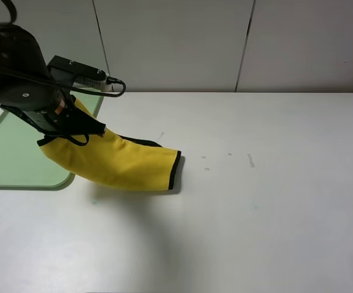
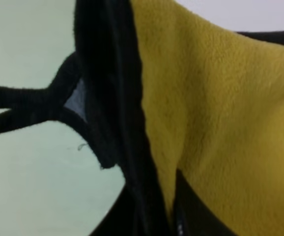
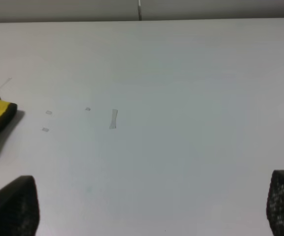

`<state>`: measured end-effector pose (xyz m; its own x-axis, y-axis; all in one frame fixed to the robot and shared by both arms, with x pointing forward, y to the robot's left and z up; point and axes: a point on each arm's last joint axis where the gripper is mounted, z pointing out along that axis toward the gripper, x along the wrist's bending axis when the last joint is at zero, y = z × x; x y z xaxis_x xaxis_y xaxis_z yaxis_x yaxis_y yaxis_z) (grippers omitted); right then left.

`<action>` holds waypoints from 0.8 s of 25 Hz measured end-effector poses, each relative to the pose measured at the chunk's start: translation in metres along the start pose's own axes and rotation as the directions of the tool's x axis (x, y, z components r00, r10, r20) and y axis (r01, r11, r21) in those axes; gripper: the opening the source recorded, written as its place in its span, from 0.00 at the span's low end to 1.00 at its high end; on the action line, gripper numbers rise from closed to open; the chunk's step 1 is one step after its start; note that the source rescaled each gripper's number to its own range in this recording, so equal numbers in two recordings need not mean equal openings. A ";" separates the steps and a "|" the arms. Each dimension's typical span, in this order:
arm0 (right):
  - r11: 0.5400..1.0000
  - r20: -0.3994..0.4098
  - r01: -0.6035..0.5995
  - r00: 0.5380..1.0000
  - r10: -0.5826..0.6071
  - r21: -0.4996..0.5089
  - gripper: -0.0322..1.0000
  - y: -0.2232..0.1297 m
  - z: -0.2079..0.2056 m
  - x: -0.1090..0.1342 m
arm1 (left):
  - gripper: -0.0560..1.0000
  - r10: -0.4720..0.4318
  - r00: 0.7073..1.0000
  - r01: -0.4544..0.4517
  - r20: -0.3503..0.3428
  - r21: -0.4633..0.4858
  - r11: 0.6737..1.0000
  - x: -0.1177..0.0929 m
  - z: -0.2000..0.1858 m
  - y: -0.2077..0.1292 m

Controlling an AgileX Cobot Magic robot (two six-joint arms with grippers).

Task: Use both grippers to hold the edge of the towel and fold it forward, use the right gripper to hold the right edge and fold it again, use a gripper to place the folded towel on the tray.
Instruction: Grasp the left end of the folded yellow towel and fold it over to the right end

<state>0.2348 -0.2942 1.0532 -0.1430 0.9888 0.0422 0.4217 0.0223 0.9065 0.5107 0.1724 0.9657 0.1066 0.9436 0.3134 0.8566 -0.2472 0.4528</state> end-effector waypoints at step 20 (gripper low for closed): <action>1.000 -0.001 -0.001 1.000 0.001 0.000 1.00 0.000 0.000 0.000 | 0.12 0.137 0.982 -0.131 0.128 -0.052 0.990 -0.072 -0.025 0.014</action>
<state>0.2348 -0.2941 1.0532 -0.1435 0.9887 0.0430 0.4221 0.0218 0.9063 0.5029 0.0954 0.9703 0.2863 0.9213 0.2631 0.8080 -0.3797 0.4505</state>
